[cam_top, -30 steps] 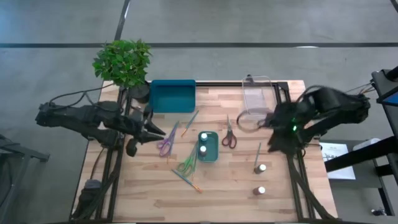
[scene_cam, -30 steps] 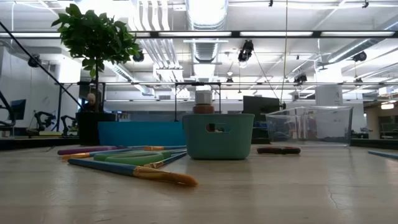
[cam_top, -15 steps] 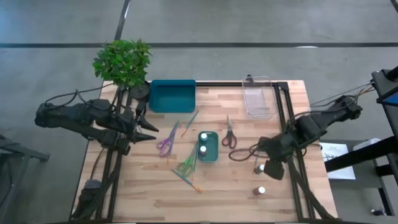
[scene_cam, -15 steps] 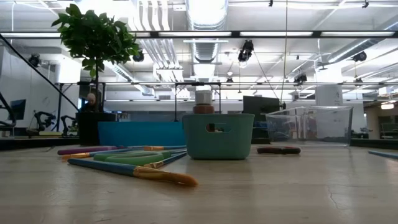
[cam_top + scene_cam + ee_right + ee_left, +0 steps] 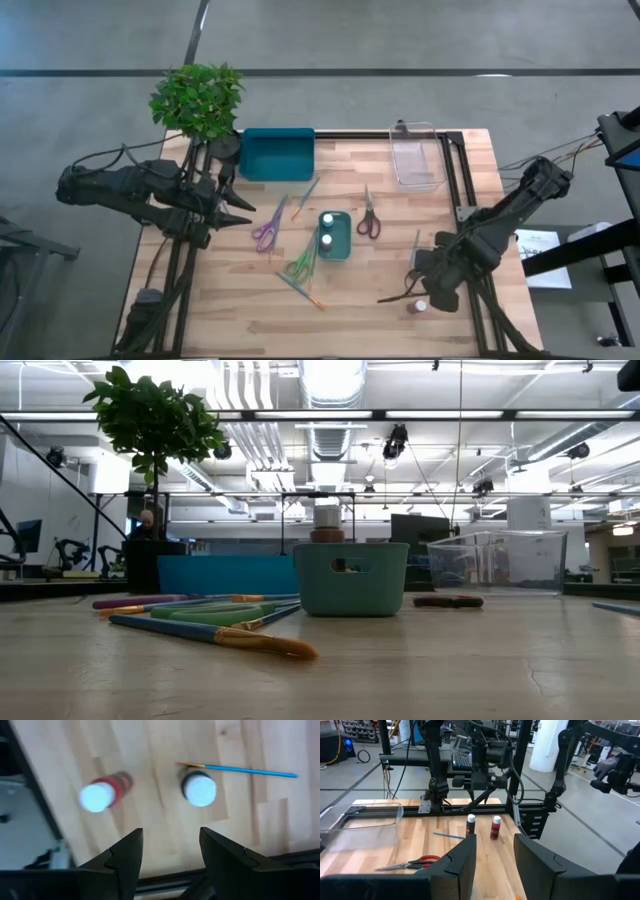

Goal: Pick & Place Paint Supplies
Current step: Put the black paint bottle into the blue bin

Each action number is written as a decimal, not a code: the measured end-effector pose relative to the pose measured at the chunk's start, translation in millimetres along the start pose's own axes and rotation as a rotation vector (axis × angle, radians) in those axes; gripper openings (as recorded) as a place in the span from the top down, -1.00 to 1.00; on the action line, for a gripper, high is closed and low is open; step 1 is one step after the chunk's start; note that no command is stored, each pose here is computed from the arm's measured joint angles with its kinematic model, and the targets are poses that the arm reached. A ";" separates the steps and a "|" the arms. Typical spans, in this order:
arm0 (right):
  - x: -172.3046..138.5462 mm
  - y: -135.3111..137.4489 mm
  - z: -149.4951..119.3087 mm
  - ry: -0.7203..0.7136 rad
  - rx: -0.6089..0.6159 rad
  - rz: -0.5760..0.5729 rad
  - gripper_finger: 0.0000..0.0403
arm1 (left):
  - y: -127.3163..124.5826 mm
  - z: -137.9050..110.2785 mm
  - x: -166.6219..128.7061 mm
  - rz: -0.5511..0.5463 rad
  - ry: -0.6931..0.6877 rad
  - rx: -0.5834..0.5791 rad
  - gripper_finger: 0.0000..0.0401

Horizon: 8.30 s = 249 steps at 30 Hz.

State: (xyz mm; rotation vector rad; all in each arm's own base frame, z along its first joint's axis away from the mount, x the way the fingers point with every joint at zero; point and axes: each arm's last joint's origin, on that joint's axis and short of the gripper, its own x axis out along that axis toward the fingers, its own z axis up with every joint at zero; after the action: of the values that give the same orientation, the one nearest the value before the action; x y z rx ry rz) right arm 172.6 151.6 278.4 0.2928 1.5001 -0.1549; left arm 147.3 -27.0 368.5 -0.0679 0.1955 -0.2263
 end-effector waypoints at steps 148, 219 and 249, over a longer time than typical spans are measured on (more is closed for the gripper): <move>66.8 -41.8 -4.8 -0.138 0.265 0.108 -0.07 | 1.6 -5.7 0.3 0.044 0.050 -0.109 0.30; 18.4 -42.4 26.0 -0.312 0.297 0.117 0.46 | 1.8 -8.1 0.2 0.051 0.073 -0.117 0.30; -61.7 -91.2 205.1 -0.265 0.040 0.117 0.46 | 2.6 -10.0 0.1 0.074 0.089 -0.162 0.30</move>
State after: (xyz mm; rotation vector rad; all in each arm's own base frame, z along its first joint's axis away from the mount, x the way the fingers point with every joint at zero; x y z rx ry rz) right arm 339.0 1.1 340.2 0.3768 1.2155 -0.1251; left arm 145.9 -25.0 358.5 -0.2115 0.3044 -0.1392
